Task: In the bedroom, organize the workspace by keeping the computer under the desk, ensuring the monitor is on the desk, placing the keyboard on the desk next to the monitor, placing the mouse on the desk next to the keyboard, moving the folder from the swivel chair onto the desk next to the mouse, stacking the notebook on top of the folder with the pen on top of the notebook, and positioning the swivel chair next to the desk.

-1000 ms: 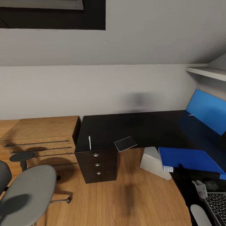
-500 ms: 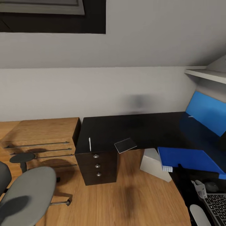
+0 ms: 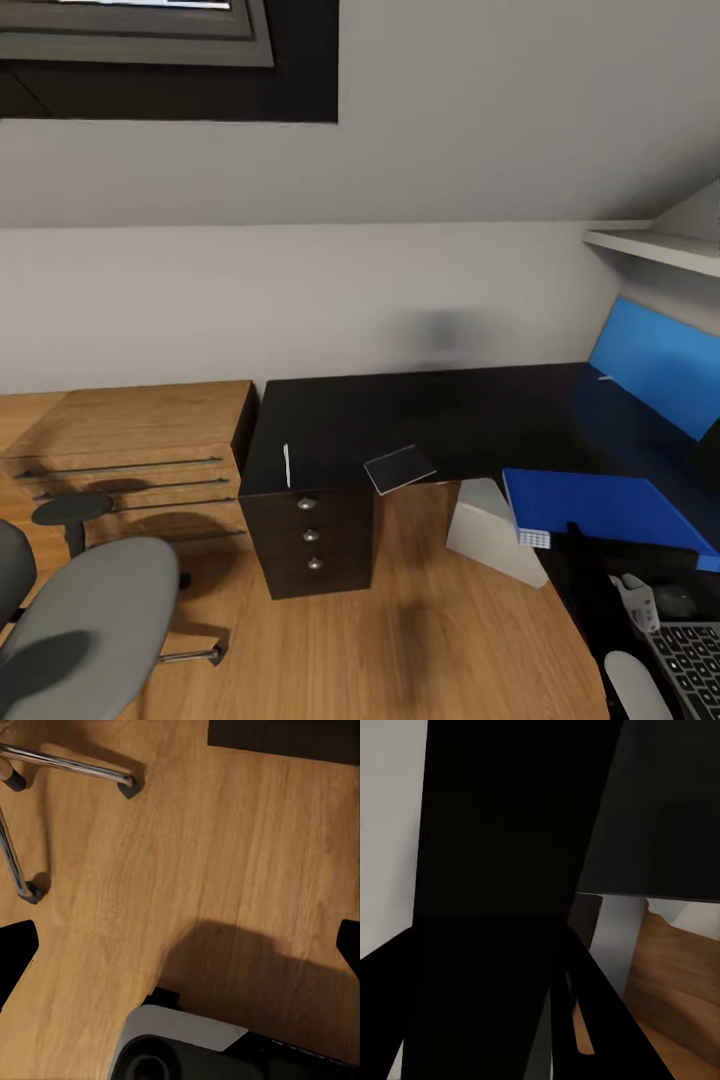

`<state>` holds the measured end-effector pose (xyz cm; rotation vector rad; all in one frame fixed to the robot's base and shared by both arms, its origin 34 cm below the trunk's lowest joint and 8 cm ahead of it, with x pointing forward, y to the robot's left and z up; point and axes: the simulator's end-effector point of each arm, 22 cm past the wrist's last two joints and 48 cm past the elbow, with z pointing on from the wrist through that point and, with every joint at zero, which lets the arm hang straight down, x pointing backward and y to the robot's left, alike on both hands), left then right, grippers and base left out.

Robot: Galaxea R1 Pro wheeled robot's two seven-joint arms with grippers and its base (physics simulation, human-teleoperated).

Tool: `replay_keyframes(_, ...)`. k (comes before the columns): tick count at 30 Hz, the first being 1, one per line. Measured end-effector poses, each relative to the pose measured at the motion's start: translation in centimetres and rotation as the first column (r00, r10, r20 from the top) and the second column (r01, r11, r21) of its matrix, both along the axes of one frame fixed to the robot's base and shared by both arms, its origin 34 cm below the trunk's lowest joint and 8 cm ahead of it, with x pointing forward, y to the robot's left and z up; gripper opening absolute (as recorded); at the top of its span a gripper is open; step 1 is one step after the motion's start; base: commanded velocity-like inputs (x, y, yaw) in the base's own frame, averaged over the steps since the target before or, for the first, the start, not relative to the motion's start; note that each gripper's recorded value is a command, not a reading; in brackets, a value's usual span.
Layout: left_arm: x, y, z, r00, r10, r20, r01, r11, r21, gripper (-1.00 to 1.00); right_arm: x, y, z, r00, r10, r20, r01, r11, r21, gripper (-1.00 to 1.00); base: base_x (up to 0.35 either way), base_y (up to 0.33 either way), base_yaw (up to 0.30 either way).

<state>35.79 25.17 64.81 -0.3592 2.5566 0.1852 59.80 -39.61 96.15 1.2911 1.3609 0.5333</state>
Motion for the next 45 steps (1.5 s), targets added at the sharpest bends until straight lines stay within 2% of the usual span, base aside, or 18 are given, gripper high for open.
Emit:
replay_keyframes(6,5.4,0.3,3.0,0.987,0.006,0.161,-0.008,1.0,0.01,1.0,0.0,-0.2,0.5,1.0,-0.004,0.01,0.004,1.0,-0.001,-1.0,0.0,0.0,0.0)
replay_keyframes(7,8.6,-0.1,4.7,0.978,-0.002,0.211,0.002,1.0,0.002,1.0,0.0,-0.2,0.6,1.0,-0.004,0.011,0.004,1.0,-0.001,-1.0,0.0,0.0,0.0)
replay_keyframes(8,10.4,-0.4,5.7,0.975,-0.009,0.22,0.011,1.0,-0.008,1.0,0.0,-0.2,0.7,1.0,-0.004,0.012,0.004,1.0,-0.001,-1.0,0.0,0.0,0.0)
replay_keyframes(12,15.9,-1.5,9.9,0.98,-0.04,0.194,0.052,0.997,-0.056,1.0,0.0,-0.2,0.9,1.0,-0.004,0.017,0.004,1.0,-0.001,-1.0,0.0,0.0,0.0)
replay_keyframes(14,18.6,-2.1,14.4,0.98,-0.07,0.187,0.087,0.993,-0.081,1.0,0.0,-0.1,1.1,1.0,-0.004,0.02,0.004,1.0,-0.001,-1.0,0.0,0.0,0.0)
replay_keyframes(17,20.1,-2.6,19.6,0.976,-0.096,0.197,0.117,0.988,-0.102,1.0,0.0,-0.2,1.3,1.0,-0.005,0.025,0.005,1.0,-0.001,-1.0,0.0,0.0,0.0)
replay_keyframes(19,20.4,-2.8,21.2,0.974,-0.103,0.202,0.127,0.986,-0.108,1.0,0.0,-0.3,1.5,1.0,-0.006,0.029,0.006,1.0,-0.001,-1.0,0.0,0.0,0.0)
replay_keyframes(21,20.2,-2.9,21.6,0.975,-0.107,0.195,0.131,0.985,-0.114,1.0,0.0,-0.4,1.6,0.999,-0.006,0.031,0.006,1.0,-0.001,-1.0,0.0,0.0,0.0)
replay_keyframes(23,18.9,-3.2,19.8,0.983,-0.111,0.144,0.13,0.983,-0.126,1.0,0.1,-0.4,1.7,0.999,-0.002,0.032,0.002,1.0,-0.003,-1.0,0.0,0.0,0.0)
replay_keyframes(25,18.4,-3.2,18.8,0.985,-0.11,0.13,0.126,0.984,-0.129,1.0,0.0,-0.4,1.7,1.0,-0.002,0.031,0.002,1.0,-0.002,-1.0,0.0,0.0,0.0)
replay_keyframes(27,18.0,-2.9,18.3,0.983,-0.095,0.157,0.115,0.986,-0.123,1.0,0.1,-0.4,1.6,1.0,-0.001,0.03,0.001,1.0,-0.002,-1.0,0.0,0.0,0.0)
replay_keyframes(29,17.5,-2.9,19.2,0.977,-0.087,0.197,0.112,0.987,-0.119,1.0,0.1,-0.5,1.6,1.0,0.0,0.029,0.0,1.0,-0.003,-1.0,0.0,0.0,0.0)
replay_keyframes(34,14.9,-4.8,22.0,0.958,-0.125,0.26,0.161,0.979,-0.122,1.0,0.0,-0.4,1.5,1.0,0.0,0.028,0.0,1.0,-0.002,-1.0,0.0,0.0,0.0)
replay_keyframes(45,13.8,-5.3,22.6,0.955,-0.134,0.265,0.172,0.977,-0.125,1.0,0.0,-0.3,1.5,1.0,-0.001,0.029,0.0,1.0,0.001,-1.0,0.003,0.0,0.0)
